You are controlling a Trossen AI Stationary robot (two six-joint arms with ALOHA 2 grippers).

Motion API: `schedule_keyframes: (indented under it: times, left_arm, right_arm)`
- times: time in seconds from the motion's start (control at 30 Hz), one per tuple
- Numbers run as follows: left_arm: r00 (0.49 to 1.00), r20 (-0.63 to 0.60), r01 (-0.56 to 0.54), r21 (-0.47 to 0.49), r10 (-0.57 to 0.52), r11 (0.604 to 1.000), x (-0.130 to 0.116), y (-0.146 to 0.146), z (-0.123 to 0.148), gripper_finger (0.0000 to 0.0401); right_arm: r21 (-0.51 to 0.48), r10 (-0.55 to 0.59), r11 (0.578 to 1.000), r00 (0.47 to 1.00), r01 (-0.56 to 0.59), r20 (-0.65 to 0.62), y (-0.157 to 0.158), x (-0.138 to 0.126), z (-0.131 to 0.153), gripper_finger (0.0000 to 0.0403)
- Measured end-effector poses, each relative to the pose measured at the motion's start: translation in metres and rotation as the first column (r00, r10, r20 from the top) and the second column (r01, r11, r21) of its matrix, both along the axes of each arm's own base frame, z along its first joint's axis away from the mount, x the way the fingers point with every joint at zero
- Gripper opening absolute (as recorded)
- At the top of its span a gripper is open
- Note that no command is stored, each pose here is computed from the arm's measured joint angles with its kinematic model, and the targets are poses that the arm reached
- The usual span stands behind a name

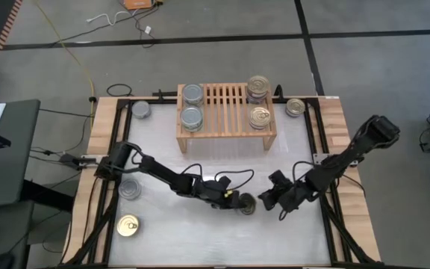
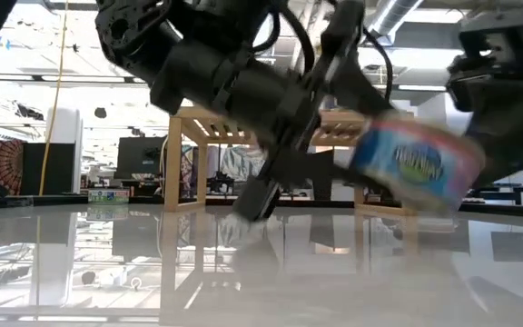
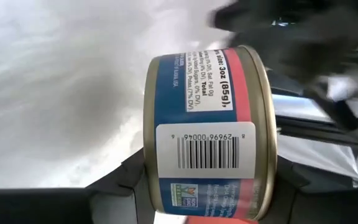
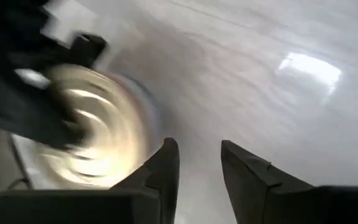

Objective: Stack canned seafood by type on shelf
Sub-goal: Put the blue-pink tuna can on the shelf

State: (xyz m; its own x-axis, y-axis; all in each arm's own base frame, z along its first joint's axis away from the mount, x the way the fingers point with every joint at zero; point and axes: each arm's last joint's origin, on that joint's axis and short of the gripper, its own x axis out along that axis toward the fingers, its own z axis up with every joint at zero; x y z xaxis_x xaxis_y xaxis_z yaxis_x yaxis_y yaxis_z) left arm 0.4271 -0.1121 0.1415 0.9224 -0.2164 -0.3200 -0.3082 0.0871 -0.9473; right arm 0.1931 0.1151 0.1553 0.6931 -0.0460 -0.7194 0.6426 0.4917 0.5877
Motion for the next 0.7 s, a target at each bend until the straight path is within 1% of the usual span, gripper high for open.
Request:
schedule_keyframes:
  times: [0.17,0.27,0.33,0.47,0.57,0.7]
  left_arm:
    - [0.997,0.074,0.024,0.07,-0.03,0.997,-0.008,0.004,0.047,0.0184]
    - [0.996,0.075,0.044,0.154,-0.056,0.987,-0.021,0.01,0.079,0.0184]
    - [0.994,0.079,0.052,0.218,-0.07,0.974,-0.031,0.017,0.107,0.0184]
    - [0.993,0.096,0.031,0.347,-0.068,0.937,-0.053,0.041,0.166,0.0184]
    - [0.994,0.106,-0.027,0.424,-0.02,0.905,-0.07,0.065,0.202,0.0184]
    - [0.993,0.102,-0.107,0.48,0.066,0.87,-0.086,0.104,0.235,0.0184]
  right_arm:
    - [-0.024,0.025,0.999,0.999,-0.026,-0.036,-0.002,-0.013,0.007,0.0142]
    - [-0.02,0.028,0.999,0.999,-0.028,-0.027,-0.002,-0.014,0.009,0.0137]
    - [-0.02,0.025,0.999,0.999,-0.025,-0.026,-0.002,-0.013,0.008,0.0135]
    - [-0.024,0.012,1.0,1.0,-0.013,-0.028,-0.004,-0.012,0.008,0.0134]
    - [-0.021,-0.006,1.0,1.0,0.006,-0.025,-0.007,-0.01,0.008,0.0134]
    - [-0.019,-0.05,0.999,0.999,0.05,-0.021,-0.015,-0.005,0.008,0.0134]
